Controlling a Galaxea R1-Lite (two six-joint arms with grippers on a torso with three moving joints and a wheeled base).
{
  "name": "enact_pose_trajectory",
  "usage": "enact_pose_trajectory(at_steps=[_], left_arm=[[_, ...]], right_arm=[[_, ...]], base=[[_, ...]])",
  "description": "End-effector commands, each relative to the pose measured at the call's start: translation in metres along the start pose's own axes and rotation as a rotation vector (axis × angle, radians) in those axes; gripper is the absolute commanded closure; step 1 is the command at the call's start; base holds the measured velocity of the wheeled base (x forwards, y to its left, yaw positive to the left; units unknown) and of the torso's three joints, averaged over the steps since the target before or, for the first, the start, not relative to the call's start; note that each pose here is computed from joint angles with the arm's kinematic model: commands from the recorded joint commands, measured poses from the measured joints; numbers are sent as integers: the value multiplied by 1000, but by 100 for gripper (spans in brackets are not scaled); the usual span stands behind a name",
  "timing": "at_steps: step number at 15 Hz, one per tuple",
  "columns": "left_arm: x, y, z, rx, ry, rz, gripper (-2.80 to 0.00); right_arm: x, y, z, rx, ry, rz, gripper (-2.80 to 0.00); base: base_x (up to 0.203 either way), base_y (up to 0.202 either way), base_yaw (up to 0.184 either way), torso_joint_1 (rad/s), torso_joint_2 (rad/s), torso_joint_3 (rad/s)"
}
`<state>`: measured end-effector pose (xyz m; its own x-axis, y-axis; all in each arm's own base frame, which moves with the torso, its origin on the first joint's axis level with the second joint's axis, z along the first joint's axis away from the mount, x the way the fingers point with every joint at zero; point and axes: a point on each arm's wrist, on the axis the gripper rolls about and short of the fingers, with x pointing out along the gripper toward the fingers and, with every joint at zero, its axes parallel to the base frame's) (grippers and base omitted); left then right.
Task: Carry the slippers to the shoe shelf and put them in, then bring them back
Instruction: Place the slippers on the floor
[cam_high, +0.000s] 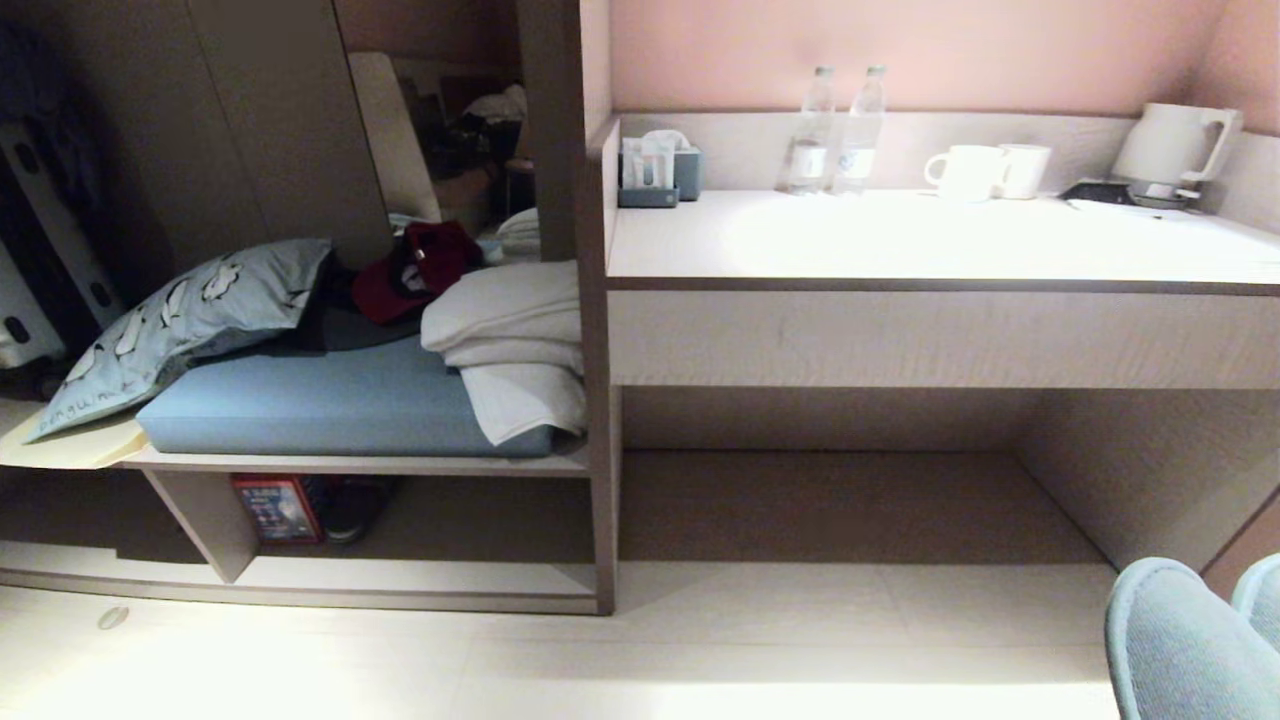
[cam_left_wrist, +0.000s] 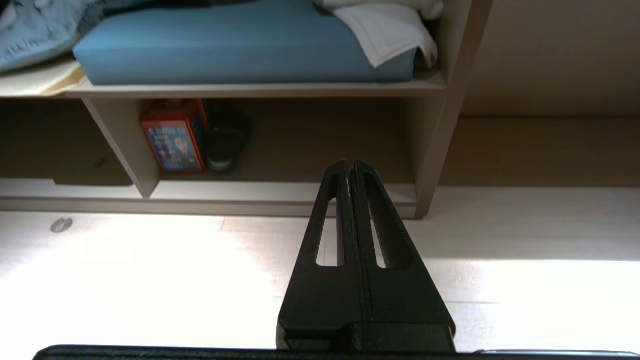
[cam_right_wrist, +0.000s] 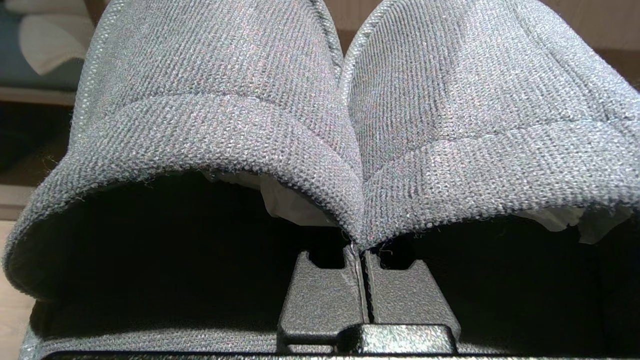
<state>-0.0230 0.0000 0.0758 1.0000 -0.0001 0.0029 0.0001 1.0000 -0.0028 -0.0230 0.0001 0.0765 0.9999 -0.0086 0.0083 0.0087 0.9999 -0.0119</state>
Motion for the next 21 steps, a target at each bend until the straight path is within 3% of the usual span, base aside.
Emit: enact_pose_trajectory(at_steps=[1,21], left_arm=[[0,0,0,0,0,0,0],[0,0,0,0,1,0,0]], right_arm=[[0,0,0,0,1,-1,0],[0,0,0,0,1,-1,0]], base=[[0,0,0,5,5,-203],[0,0,0,4,2,-198]])
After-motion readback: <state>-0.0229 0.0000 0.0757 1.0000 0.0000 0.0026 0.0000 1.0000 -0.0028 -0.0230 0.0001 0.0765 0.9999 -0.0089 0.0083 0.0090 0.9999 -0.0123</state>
